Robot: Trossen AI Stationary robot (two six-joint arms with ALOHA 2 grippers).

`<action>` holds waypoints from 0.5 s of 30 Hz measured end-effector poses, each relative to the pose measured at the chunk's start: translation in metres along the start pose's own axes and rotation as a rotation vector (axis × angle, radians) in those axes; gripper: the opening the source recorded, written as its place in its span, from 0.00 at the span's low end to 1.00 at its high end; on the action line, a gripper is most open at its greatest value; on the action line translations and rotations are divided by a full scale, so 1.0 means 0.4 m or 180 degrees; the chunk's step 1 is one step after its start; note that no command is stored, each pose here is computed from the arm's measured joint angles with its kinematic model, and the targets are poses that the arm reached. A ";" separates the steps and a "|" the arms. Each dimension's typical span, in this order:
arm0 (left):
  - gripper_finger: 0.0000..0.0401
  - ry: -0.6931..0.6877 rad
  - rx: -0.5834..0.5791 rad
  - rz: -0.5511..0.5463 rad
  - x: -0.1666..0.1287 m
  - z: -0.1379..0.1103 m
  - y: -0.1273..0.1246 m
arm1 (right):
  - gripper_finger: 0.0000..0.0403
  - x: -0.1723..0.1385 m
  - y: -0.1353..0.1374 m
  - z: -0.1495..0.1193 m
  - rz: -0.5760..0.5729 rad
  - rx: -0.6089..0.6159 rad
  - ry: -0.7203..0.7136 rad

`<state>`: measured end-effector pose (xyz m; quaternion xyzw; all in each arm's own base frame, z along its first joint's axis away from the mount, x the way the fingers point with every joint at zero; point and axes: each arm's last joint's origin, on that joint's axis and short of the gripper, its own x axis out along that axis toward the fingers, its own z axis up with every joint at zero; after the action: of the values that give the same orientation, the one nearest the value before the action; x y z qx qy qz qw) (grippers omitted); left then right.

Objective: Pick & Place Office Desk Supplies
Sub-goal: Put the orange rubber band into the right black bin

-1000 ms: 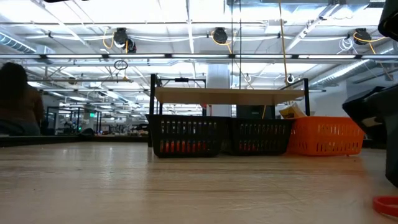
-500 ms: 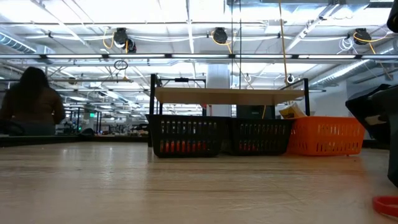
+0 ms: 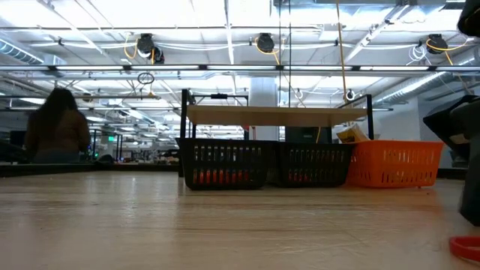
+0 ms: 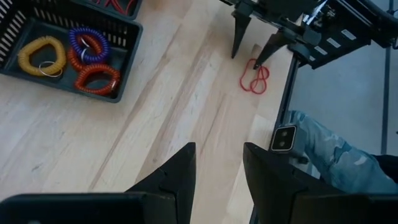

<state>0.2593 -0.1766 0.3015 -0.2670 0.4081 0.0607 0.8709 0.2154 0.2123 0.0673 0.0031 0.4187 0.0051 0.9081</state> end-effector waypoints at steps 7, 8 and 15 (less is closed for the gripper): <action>0.33 0.0000 0.0037 -0.0001 0.000 0.000 0.000 | 0.42 0.004 -0.014 0.000 -0.0172 0.0014 0.0002; 0.33 0.0000 0.0055 -0.0001 0.000 0.000 0.000 | 0.40 0.005 -0.017 0.000 -0.0184 0.0011 0.0019; 0.33 -0.0002 0.0186 -0.0002 0.000 0.001 0.000 | 0.27 0.012 -0.034 0.004 -0.0276 -0.0057 0.0091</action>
<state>0.2595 -0.1764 0.3016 -0.2415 0.4094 0.0485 0.8785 0.2199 0.1987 0.0647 -0.0232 0.4313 -0.0305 0.9014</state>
